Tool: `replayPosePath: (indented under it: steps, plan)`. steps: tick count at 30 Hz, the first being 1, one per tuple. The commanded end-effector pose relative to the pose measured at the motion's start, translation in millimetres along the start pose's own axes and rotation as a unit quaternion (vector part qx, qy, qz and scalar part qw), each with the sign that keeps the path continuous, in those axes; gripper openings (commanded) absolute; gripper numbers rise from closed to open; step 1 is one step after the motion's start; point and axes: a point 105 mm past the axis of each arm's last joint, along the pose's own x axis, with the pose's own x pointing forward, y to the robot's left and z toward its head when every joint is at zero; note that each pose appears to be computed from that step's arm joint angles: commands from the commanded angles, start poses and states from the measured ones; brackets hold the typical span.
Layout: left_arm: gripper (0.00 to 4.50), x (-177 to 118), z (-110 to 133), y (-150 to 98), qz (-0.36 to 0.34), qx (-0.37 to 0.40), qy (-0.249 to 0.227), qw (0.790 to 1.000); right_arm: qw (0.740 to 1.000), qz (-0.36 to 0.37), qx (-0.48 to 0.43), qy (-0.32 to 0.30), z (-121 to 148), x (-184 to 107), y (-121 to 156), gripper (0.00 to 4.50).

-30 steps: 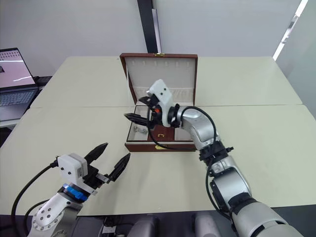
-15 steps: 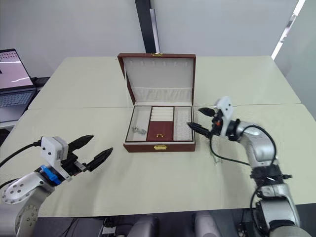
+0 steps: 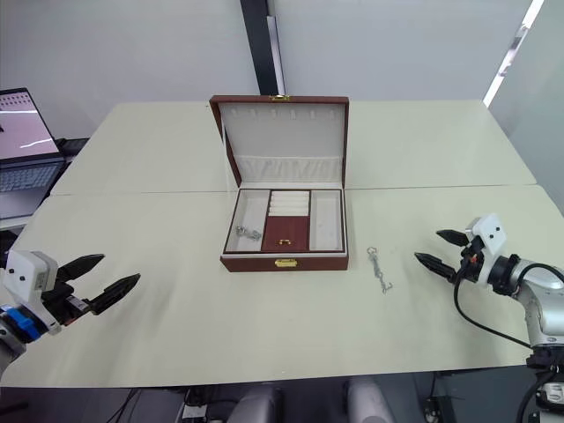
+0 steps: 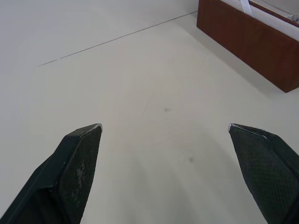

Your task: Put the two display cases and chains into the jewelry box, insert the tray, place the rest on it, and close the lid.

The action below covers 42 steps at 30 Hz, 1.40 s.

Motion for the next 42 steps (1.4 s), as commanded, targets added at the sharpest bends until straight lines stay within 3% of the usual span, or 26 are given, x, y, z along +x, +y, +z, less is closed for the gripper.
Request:
replayPosePath:
  steps: [1,11,26,30,34,42]
  plan:
    - [4.5,-7.1,10.5,13.4,0.018,0.023,-0.011,1.0,1.0,-0.024,-0.013,-0.004,2.0,-15.3,-11.9,4.48]
    - [4.5,-6.5,8.2,15.7,0.024,0.02,-0.014,0.999,0.999,-0.032,-0.003,0.003,-10.0,-18.2,-12.3,4.48]
    - [4.5,-3.0,9.5,10.8,0.018,0.026,-0.024,0.999,0.999,-0.045,0.0,-0.011,-4.1,-20.6,-11.6,4.48]
    - [4.5,7.1,18.1,-10.3,-0.016,0.034,-0.043,0.998,0.999,-0.043,0.003,-0.032,7.3,-16.6,-0.4,4.48]
    - [4.5,25.2,23.9,-49.8,-0.087,0.043,-0.057,0.994,0.997,-0.029,0.017,-0.062,22.7,-6.7,20.9,4.48]
    - [4.5,57.8,45.1,-136.5,-0.255,0.057,-0.1,0.96,0.997,-0.015,0.025,-0.077,29.9,18.3,66.9,4.48]
